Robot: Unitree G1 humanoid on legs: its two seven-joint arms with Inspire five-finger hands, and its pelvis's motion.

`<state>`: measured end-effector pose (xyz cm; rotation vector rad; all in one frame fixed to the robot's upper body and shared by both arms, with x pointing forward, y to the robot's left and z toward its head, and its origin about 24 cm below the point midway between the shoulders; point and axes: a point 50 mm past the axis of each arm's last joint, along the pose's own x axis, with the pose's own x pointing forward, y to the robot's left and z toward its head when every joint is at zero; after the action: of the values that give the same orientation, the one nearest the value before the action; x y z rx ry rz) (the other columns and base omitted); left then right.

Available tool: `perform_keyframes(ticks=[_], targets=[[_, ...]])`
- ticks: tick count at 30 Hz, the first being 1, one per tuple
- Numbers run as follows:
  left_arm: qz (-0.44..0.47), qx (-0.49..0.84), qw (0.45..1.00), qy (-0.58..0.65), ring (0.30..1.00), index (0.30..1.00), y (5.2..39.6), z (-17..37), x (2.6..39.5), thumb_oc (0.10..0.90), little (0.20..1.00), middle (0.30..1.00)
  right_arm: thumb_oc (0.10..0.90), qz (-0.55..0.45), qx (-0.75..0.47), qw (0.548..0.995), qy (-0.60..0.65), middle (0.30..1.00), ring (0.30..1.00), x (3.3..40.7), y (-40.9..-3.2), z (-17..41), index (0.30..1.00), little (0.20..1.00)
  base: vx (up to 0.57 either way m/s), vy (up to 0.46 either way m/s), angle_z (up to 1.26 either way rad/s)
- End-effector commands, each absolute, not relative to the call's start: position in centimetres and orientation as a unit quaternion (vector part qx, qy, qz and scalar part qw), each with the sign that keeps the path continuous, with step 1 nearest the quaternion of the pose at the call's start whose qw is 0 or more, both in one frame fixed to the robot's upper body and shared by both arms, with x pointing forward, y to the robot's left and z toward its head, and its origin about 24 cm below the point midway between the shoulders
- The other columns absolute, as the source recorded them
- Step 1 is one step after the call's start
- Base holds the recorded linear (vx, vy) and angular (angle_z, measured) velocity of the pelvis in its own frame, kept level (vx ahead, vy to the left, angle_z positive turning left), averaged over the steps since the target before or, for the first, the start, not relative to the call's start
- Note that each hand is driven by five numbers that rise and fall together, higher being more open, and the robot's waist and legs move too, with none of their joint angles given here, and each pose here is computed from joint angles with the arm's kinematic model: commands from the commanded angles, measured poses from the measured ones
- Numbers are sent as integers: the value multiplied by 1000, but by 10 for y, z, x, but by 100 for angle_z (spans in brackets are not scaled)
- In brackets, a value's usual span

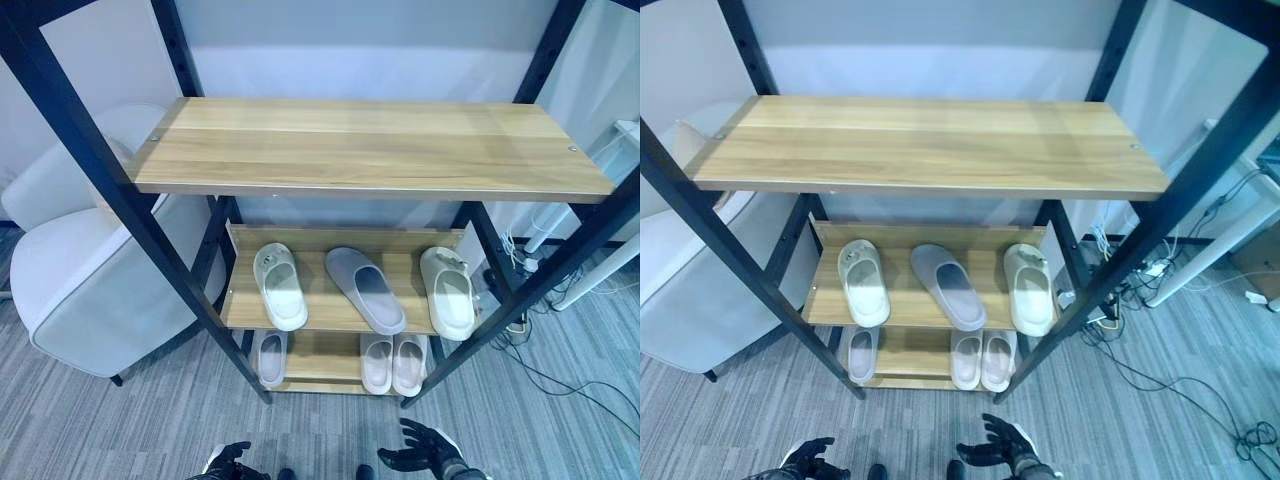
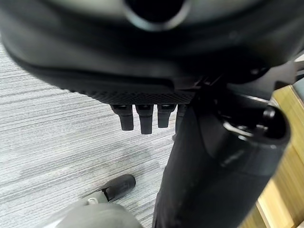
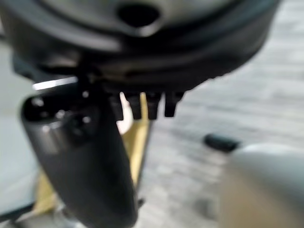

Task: Arrange the slippers neatly on the shoe rack.

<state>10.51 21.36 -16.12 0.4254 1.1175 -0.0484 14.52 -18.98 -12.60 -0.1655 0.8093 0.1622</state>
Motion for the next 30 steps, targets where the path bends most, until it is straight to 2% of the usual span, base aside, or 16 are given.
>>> perform_keyframes(ticks=[1, 7, 11, 15, 18, 19, 20, 21, 25, 30], targets=[[-28, 217, 822, 527, 900, 900, 216, -161, 105, 800, 900, 900, 800, 108, -94, 942, 303, 900, 900, 176, -181, -102, 900, 900, -16, 47, 2], [-43, 218, 832, 508, 900, 900, 208, -159, 118, 800, 900, 900, 800, 201, -90, 942, 253, 900, 900, 189, -150, -86, 900, 900, -50, 24, 1], [-79, 240, 819, 515, 900, 900, 201, -162, 113, 800, 900, 900, 800, 281, -109, 932, 199, 900, 900, 200, -126, -66, 900, 900, -20, 20, 8], [-83, 244, 817, 516, 900, 900, 201, -162, 112, 800, 900, 900, 800, 300, -112, 932, 169, 900, 900, 205, -119, -53, 900, 900, -2, 6, 1], [-74, 241, 812, 527, 900, 900, 205, -163, 107, 800, 900, 900, 800, 331, -109, 931, 109, 900, 900, 214, -108, -28, 900, 900, -10, 2, 5], [-68, 240, 811, 529, 900, 900, 208, -163, 105, 800, 900, 900, 800, 364, -138, 920, 35, 900, 900, 221, -104, 1, 900, 900, -12, 4, 11], [-68, 239, 811, 529, 900, 900, 208, -163, 105, 800, 900, 900, 800, 364, -139, 920, 36, 900, 900, 221, -105, 1, 900, 900, 7, -7, 11], [-63, 238, 812, 529, 900, 900, 210, -163, 103, 800, 900, 900, 800, 383, -176, 906, -31, 900, 900, 220, -109, 27, 900, 900, 14, -10, 6], [-63, 233, 810, 534, 900, 900, 210, -164, 99, 800, 900, 900, 800, 360, -233, 897, -108, 900, 900, 223, -122, 61, 900, 900, 8, 2, 6], [-64, 224, 808, 541, 900, 900, 208, -166, 91, 800, 900, 900, 800, 265, -305, 892, -203, 900, 900, 228, -146, 100, 900, 900, 46, 15, 6]])
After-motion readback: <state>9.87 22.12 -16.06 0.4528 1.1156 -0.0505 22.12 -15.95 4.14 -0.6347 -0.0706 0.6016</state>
